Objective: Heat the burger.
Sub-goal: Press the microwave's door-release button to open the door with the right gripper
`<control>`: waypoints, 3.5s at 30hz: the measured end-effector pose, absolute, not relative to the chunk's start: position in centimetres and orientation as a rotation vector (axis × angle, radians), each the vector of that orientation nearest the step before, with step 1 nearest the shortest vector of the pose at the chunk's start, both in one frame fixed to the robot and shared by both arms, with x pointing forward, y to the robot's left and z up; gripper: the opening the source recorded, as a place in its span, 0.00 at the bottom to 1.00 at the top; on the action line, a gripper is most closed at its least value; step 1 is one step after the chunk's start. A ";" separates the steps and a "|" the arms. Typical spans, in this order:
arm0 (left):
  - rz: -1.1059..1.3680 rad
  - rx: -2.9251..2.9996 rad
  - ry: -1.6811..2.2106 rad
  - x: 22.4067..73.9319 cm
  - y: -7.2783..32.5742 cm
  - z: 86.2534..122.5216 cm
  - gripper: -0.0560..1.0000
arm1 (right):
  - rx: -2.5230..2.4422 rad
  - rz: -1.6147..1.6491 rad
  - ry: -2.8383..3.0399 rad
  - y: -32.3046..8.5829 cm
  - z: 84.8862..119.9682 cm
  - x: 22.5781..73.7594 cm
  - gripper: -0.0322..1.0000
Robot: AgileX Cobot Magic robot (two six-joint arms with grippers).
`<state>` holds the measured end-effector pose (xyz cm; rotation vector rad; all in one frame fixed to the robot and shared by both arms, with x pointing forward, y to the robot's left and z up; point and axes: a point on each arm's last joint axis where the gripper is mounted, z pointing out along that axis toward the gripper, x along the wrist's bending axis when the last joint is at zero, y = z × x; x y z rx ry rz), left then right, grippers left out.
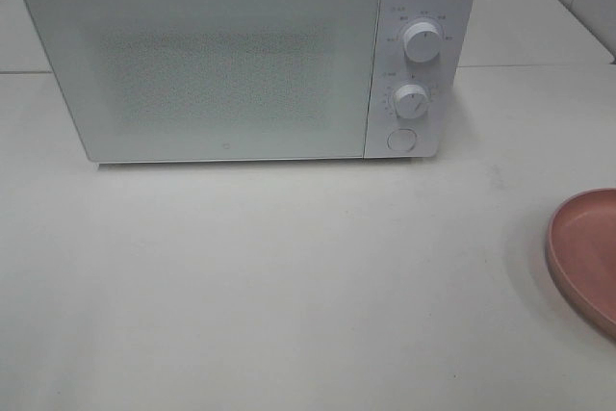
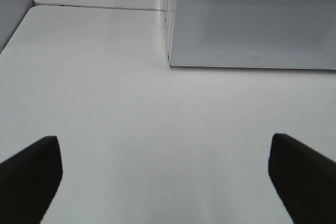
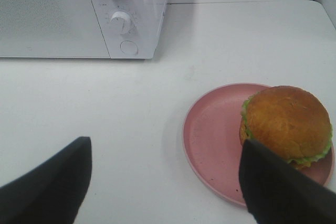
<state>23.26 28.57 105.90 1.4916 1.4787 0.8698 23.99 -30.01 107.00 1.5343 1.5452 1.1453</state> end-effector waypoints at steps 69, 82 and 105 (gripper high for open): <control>0.870 1.492 1.479 23.3 28.6 105.9 0.99 | 1.307 1.332 1.395 -26.5 99.7 44.2 0.76; 0.870 1.492 1.479 23.3 28.6 105.9 0.99 | 1.336 1.301 1.435 -26.0 96.4 46.2 0.76; 0.870 1.492 1.479 23.3 28.6 105.9 0.99 | 1.305 1.304 1.389 -20.5 96.3 44.4 0.76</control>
